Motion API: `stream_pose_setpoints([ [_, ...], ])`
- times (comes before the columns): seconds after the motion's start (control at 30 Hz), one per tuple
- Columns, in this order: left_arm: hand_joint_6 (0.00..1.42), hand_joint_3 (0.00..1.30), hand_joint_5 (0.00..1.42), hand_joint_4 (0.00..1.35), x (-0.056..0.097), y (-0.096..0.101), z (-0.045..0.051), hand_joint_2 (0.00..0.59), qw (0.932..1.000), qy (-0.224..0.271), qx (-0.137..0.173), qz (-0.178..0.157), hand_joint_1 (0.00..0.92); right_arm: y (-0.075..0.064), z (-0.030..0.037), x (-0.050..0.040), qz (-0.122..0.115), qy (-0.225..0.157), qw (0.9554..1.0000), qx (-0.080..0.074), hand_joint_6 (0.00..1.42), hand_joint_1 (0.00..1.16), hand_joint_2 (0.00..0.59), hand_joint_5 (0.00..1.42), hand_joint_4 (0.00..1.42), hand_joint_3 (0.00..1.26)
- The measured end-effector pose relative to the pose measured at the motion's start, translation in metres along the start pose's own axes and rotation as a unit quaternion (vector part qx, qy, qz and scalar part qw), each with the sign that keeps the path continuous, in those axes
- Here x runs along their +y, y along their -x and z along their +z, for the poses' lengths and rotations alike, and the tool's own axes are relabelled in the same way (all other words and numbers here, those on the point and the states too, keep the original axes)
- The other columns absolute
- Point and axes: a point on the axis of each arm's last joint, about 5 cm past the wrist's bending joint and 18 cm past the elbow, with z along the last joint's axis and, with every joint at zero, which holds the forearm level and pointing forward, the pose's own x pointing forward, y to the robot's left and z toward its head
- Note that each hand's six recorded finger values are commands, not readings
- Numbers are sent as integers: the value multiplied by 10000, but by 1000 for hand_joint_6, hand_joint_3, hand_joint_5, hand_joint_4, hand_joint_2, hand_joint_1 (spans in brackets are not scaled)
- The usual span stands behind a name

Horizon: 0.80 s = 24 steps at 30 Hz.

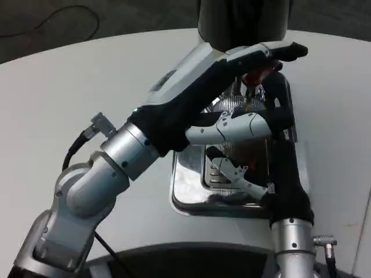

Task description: Grasp the cup under the faucet to collect the drink, then remove the cup.

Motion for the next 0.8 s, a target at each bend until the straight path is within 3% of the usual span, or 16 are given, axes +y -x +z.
stream_pose_setpoints([
  [0.23, 90, 238, 259, 210, 2, 0, 0, 97, 10000, -4, 1, -1, 25, -31, -23, 23, -38, 66, 10000, 48, 111, 882, 163, 96, 86, 52],
  [0.53, 96, 240, 258, 211, 16, 9, -3, 96, 10000, -36, 18, -6, 24, -63, -35, 8, -312, 361, 9989, 21, 232, 878, 163, 248, 238, 127],
  [0.8, 107, 242, 232, 173, 21, 30, -6, 97, 10000, 11, 67, 38, 12, -68, -45, -10, -477, 435, 9979, 42, 380, 917, 170, 483, 462, 299],
])
